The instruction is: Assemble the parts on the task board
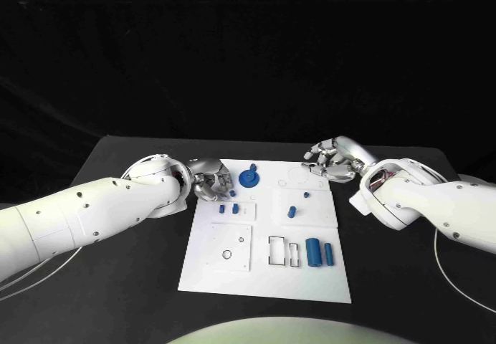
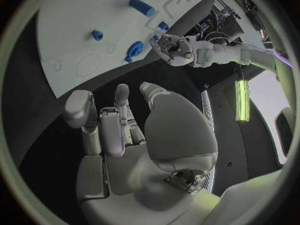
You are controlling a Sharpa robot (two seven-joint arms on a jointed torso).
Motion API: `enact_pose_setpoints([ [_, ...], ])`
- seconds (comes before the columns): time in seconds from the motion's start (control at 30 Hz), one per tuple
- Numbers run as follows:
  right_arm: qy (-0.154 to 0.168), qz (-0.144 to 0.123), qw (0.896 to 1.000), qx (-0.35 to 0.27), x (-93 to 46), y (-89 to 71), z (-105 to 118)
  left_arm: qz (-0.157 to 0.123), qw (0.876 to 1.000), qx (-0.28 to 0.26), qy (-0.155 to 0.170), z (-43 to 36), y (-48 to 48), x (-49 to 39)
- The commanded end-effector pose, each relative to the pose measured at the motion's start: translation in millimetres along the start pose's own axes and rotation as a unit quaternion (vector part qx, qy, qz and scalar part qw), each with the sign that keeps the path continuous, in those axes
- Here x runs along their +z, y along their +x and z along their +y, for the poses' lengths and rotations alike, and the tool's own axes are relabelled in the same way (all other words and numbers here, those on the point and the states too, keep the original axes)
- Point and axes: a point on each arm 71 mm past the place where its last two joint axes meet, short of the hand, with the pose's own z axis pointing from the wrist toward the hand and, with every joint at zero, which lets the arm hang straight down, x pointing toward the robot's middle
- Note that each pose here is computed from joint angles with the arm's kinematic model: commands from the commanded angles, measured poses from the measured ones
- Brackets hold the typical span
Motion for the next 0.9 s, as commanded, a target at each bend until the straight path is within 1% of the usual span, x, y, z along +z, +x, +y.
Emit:
enact_pose_setpoints([
  [0.03, -0.007, 0.008, 1.0, -0.002, 0.1, 0.9, 0, -0.022, 1.0, -0.02, 0.011, -1.1, -4.5, -1.9],
  [0.1, -0.009, 0.014, 1.0, -0.004, 0.6, 1.2, -1, -0.037, 0.998, -0.042, 0.018, 0.4, -8.1, -4.5],
  [0.2, -0.014, 0.028, 0.999, -0.007, 1.4, 1.9, -2, -0.062, 0.993, -0.1, 0.03, 3.4, -14.3, -9.4],
  [0.23, -0.016, 0.033, 0.999, -0.008, 1.7, 2.2, -3, -0.07, 0.989, -0.125, 0.034, 4.8, -16.6, -11.5],
  [0.3, -0.021, 0.045, 0.999, -0.012, 2.1, 2.7, -4, -0.089, 0.978, -0.186, 0.04, 8.4, -21.6, -16.7],
  [0.33, -0.025, 0.052, 0.998, -0.019, 2.3, 3.0, -5, -0.101, 0.968, -0.226, 0.045, 10.9, -24.5, -20.3],
  [0.37, -0.028, 0.058, 0.998, -0.027, 2.4, 3.3, -6, -0.108, 0.961, -0.25, 0.049, 12.4, -26.3, -22.7],
  [0.47, -0.039, 0.08, 0.994, -0.065, 2.5, 4.8, -7, -0.13, 0.932, -0.332, 0.062, 17.8, -31.5, -31.2],
  [0.57, -0.049, 0.101, 0.987, -0.118, 2.4, 7.3, -9, -0.143, 0.898, -0.409, 0.072, 22.8, -34.6, -38.2],
  [0.63, -0.05, 0.114, 0.979, -0.159, 2.5, 9.5, -9, -0.148, 0.868, -0.468, 0.077, 26.6, -36.0, -43.3],
  [0.7, -0.045, 0.119, 0.974, -0.188, 3.0, 10.9, -10, -0.148, 0.841, -0.514, 0.083, 29.1, -36.4, -47.2],
  [0.77, -0.041, 0.121, 0.969, -0.21, 3.5, 12.0, -10, -0.15, 0.819, -0.547, 0.089, 30.0, -36.6, -50.9],
  [0.83, -0.038, 0.12, 0.965, -0.232, 4.0, 13.2, -9, -0.15, 0.802, -0.57, 0.098, 29.6, -36.7, -54.2],
  [0.9, -0.037, 0.116, 0.961, -0.247, 4.3, 14.4, -8, -0.152, 0.792, -0.583, 0.103, 28.8, -36.7, -56.7],
])
